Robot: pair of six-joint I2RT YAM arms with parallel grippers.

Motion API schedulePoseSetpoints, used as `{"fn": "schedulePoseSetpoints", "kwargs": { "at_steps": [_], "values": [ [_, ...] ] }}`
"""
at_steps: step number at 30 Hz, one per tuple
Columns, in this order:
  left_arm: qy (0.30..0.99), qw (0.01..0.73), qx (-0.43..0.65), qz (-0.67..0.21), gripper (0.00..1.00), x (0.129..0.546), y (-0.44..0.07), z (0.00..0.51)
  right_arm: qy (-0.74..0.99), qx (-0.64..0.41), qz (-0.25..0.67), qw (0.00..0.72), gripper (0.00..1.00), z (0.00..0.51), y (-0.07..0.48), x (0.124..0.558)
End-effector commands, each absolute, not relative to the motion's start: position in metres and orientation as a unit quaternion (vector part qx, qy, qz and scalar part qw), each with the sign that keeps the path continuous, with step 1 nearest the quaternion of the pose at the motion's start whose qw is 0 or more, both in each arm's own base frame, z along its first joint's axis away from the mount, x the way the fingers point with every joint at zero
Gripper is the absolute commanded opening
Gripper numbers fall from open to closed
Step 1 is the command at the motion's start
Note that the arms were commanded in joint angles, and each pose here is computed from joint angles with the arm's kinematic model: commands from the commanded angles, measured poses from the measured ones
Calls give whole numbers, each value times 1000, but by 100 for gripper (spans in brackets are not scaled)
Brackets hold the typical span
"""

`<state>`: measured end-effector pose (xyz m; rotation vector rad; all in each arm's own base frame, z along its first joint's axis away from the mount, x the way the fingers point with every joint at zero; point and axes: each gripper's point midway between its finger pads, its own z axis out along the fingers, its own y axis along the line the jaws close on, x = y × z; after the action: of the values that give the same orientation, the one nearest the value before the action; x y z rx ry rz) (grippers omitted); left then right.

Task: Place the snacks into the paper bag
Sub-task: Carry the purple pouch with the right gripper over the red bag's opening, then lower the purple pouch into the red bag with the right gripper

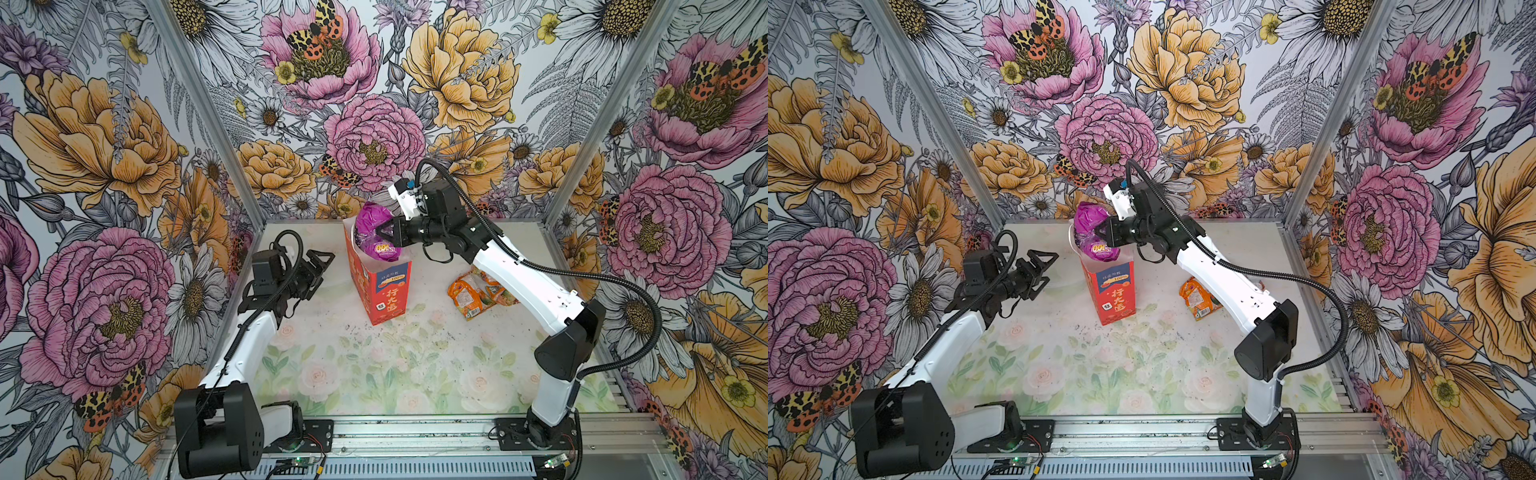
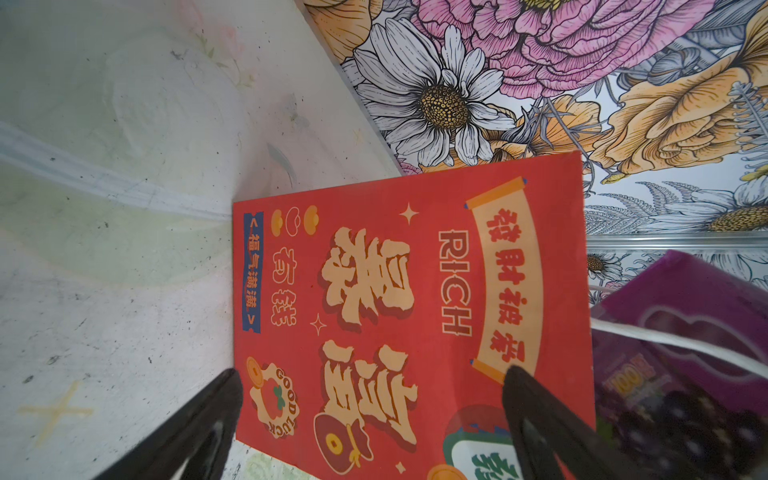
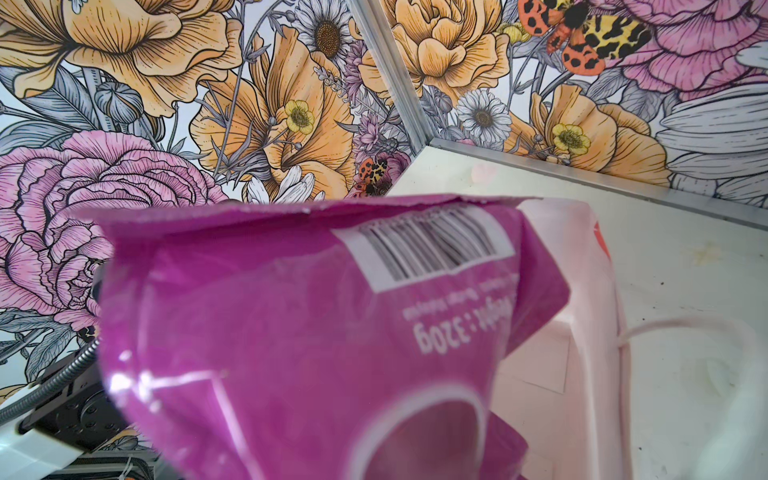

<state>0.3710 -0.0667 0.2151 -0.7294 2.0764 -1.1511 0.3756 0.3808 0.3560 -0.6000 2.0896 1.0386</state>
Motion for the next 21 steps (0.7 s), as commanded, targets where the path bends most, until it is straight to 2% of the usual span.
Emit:
{"fn": "schedulePoseSetpoints", "kwargs": {
  "at_steps": [1, 21],
  "values": [
    [786, 330, -270, -449, 99, 370, -67, 219, 771, -240, 423, 410, 0, 401, 383, 371],
    [786, 328, -268, -451, 99, 370, -67, 219, 788, -241, 408, 393, 0, 384, 384, 371]
  ]
}}
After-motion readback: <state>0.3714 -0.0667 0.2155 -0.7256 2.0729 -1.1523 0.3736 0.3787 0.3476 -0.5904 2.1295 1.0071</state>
